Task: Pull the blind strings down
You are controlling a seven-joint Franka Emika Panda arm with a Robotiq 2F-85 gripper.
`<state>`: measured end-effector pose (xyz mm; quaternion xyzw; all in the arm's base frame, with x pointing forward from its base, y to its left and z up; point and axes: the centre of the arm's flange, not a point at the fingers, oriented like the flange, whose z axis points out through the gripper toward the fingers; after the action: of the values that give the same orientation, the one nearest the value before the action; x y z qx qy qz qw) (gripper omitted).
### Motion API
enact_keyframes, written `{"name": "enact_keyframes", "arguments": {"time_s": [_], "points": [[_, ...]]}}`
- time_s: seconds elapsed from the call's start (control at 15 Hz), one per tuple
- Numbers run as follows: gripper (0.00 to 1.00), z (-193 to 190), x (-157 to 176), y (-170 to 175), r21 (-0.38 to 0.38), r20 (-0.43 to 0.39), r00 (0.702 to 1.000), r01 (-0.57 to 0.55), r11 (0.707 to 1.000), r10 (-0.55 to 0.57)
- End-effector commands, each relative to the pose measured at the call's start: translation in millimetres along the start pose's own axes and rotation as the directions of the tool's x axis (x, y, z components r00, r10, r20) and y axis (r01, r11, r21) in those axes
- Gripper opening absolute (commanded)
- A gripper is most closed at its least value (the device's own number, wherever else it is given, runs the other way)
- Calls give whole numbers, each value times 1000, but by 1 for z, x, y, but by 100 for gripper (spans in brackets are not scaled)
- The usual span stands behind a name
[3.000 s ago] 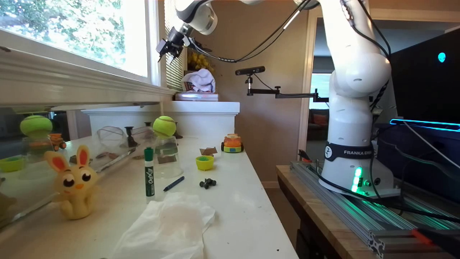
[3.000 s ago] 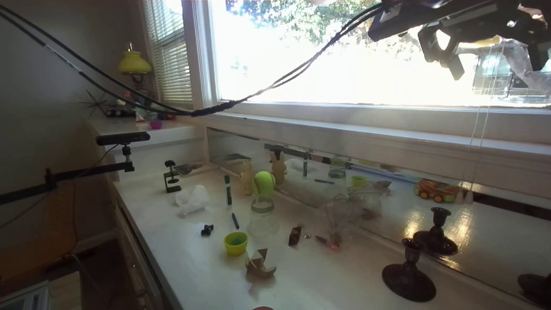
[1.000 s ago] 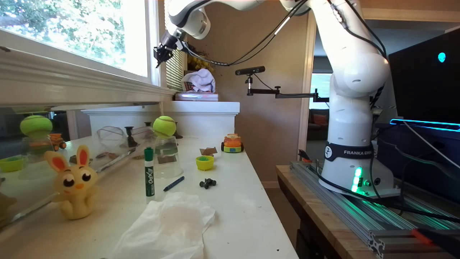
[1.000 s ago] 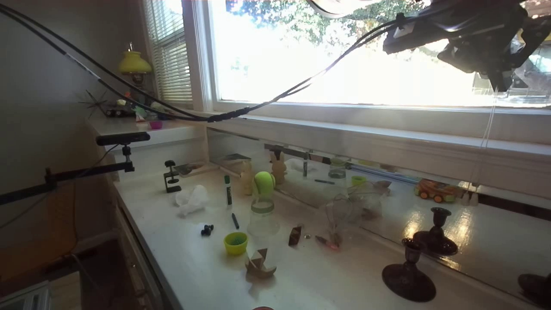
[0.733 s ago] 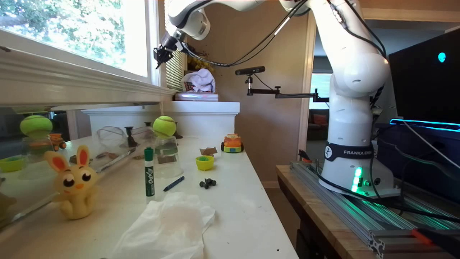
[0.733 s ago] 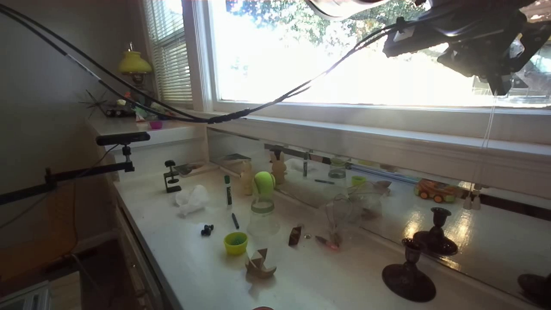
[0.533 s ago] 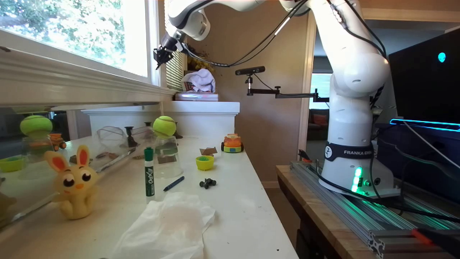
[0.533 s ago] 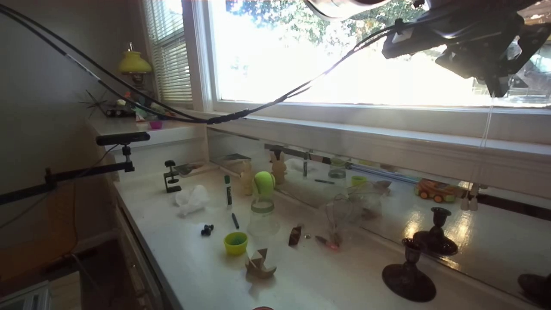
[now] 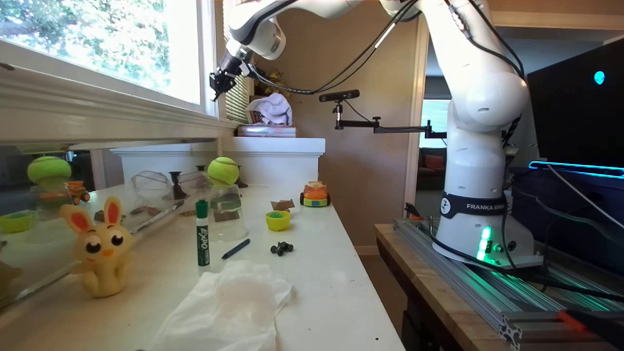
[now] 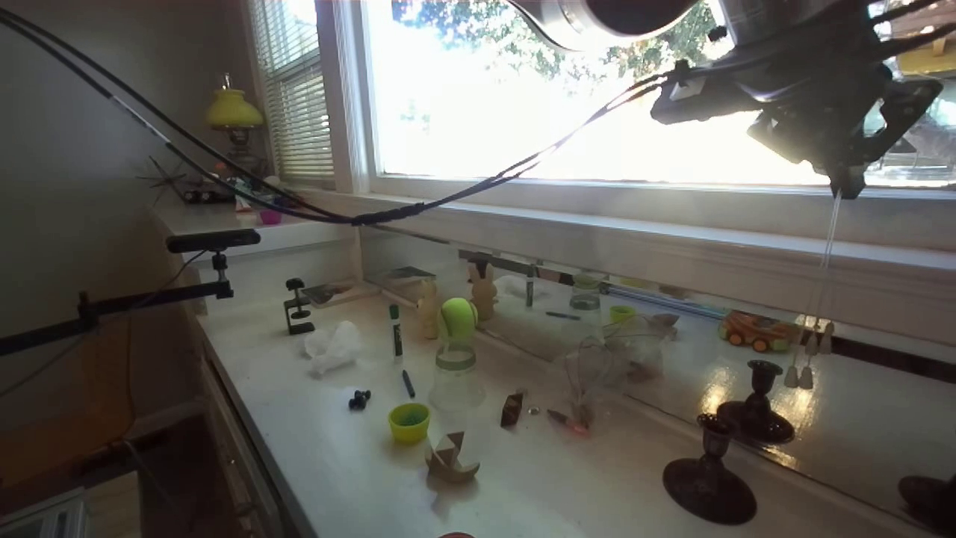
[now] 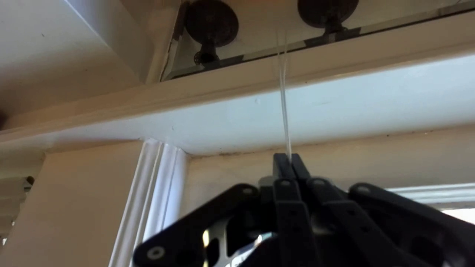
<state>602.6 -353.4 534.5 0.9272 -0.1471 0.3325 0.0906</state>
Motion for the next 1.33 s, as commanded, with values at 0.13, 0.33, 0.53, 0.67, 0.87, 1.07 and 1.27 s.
{"name": "enact_keyframes", "arguments": {"time_s": [0.13,0.33,0.53,0.67,0.87,1.07,1.27], "points": [[1,43,-52,-1,43,142,990,-25,999,19],[1,42,-51,0,37,139,990,-26,999,21],[1,36,-46,2,22,120,993,-27,999,24],[1,25,-37,5,8,93,995,-23,1000,22],[1,5,-25,10,-14,51,999,-16,1000,17],[1,-18,-14,12,-37,6,1000,-2,999,2],[1,-40,-2,12,-57,-36,999,16,998,-18]]}}
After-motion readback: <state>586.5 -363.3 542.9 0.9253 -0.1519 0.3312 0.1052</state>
